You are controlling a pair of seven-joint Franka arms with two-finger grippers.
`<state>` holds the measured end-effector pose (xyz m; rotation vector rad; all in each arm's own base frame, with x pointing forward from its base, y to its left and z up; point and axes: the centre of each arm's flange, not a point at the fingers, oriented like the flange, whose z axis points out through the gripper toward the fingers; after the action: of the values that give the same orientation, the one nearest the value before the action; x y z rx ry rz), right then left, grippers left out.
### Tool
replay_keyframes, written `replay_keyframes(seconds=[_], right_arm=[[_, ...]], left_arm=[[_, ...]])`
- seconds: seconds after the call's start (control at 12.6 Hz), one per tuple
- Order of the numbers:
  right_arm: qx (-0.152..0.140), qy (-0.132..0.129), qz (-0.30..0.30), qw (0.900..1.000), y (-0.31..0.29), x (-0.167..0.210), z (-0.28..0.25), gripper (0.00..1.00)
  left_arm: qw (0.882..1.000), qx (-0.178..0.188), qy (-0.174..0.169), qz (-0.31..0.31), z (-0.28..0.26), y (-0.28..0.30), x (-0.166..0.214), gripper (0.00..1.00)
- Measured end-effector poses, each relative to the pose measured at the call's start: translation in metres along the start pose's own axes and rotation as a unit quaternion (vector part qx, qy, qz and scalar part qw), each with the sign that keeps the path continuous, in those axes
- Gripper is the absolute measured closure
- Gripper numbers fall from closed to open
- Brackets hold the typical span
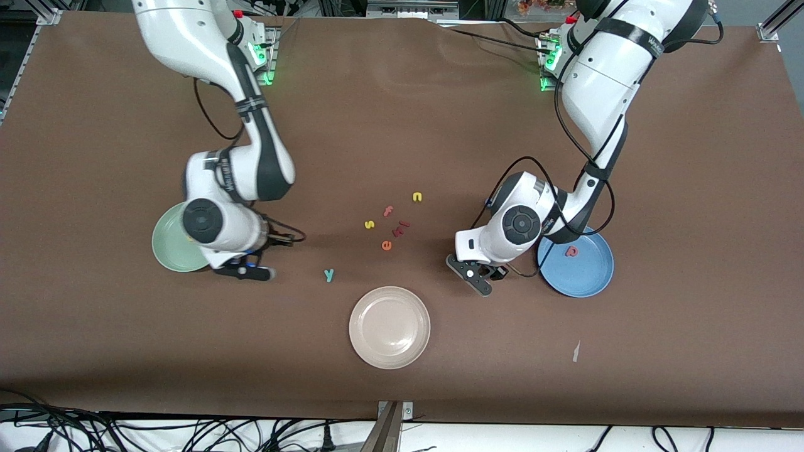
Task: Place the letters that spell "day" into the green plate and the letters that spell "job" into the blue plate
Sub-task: 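Drop the green letter on the green plate while the left gripper drops the J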
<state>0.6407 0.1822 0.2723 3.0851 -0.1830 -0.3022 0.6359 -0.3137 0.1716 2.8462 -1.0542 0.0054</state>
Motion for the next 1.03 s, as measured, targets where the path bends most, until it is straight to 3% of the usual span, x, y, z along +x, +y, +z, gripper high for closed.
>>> replay_keyframes(seconds=[0.16,0.32,0.4,0.56,0.72,0.88,1.03], right_arm=[[-0.013,-0.01,0.004,1.0,0.052,0.008,0.001,0.73],[-0.022,-0.024,-0.012,0.999,0.089,0.007,0.013,0.73],[-0.026,-0.028,-0.02,0.999,0.106,0.007,0.016,0.73],[-0.031,-0.027,-0.022,0.999,0.138,0.008,0.024,0.73],[-0.031,-0.024,-0.007,0.999,0.175,0.013,0.037,0.73],[-0.027,-0.026,0.005,0.999,0.195,0.016,0.042,0.56],[-0.026,-0.022,-0.01,0.999,0.179,0.016,0.038,0.33]], left_arm=[[1.0,-0.003,-0.014,0.0,-0.002,0.002,-0.002,0.42],[0.999,-0.007,-0.031,0.001,-0.003,0.003,-0.005,0.57],[0.999,-0.008,-0.036,0.001,-0.003,0.004,-0.006,0.57],[0.999,-0.008,-0.038,0.001,-0.003,0.004,-0.006,0.8],[0.999,-0.009,-0.041,0.002,-0.004,0.005,-0.007,0.85],[0.999,-0.01,-0.048,0.003,-0.007,0.006,-0.008,0.85],[0.999,-0.01,-0.052,0.003,-0.018,0.006,-0.007,0.85]])
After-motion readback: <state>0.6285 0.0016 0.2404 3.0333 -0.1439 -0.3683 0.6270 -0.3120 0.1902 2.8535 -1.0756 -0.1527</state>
